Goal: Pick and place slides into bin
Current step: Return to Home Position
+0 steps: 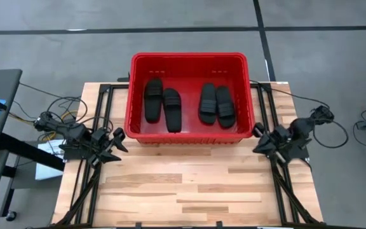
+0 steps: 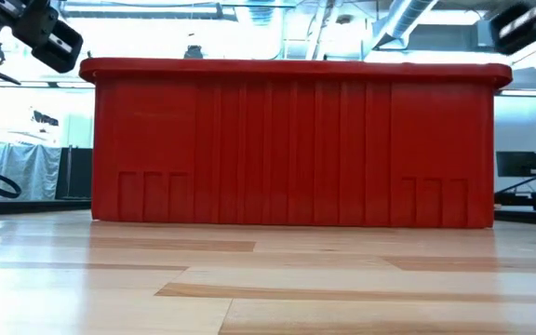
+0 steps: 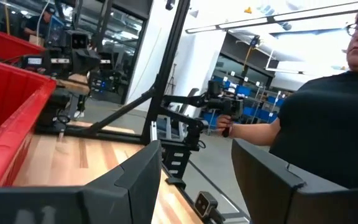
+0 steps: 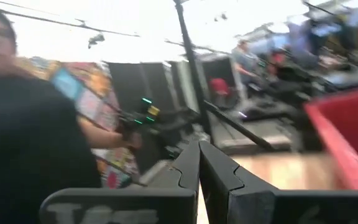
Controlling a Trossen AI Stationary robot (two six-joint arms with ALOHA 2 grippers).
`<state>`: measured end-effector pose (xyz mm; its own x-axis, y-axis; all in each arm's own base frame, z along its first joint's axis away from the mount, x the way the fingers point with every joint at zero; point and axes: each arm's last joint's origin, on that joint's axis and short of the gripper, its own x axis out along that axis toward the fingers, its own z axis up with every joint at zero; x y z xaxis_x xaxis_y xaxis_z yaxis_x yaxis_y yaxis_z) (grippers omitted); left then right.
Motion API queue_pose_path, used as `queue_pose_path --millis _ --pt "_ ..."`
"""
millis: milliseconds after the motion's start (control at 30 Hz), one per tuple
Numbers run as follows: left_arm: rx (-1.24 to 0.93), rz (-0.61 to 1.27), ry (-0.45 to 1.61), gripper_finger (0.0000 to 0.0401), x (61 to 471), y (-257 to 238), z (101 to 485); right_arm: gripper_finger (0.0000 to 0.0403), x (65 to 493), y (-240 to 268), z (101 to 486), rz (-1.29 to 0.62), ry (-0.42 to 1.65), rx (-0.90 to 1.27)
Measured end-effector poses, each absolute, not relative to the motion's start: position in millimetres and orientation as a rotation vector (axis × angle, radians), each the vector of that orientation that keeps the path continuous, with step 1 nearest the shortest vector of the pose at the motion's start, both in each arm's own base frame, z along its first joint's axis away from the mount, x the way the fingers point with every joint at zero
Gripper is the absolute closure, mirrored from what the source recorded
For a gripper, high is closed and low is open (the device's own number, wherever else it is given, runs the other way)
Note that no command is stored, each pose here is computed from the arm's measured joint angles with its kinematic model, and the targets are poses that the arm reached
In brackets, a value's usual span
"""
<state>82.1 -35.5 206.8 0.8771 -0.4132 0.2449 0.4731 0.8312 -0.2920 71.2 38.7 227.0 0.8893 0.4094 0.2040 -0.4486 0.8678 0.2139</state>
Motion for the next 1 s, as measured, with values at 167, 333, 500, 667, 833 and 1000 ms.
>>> queue_pose_path --millis 167,333,500,667,833,1000 --pt "-0.351 -0.491 -0.176 0.0214 81.8 -35.9 207.0 0.0403 65.1 43.0 235.2 0.574 -0.179 0.249" --pt "-0.340 -0.497 -0.169 0.0214 81.9 -36.2 206.3 0.0403 62.7 48.7 230.5 0.648 -0.140 0.246" --pt "-0.336 -0.508 -0.150 0.0214 82.1 -36.7 204.7 0.0403 63.0 57.0 215.3 0.717 -0.064 0.308" --pt "-0.324 -0.521 -0.150 0.0214 81.9 -37.0 204.6 0.0403 65.7 61.6 200.8 0.661 -0.070 0.301" --pt "-0.281 -0.517 -0.161 0.0214 81.9 -37.0 204.6 0.0403 70.1 65.0 179.0 0.569 -0.052 0.296" --pt "-0.242 -0.544 -0.161 0.0214 81.6 -37.9 203.9 0.0403 70.8 64.7 175.9 0.517 -0.034 0.300"
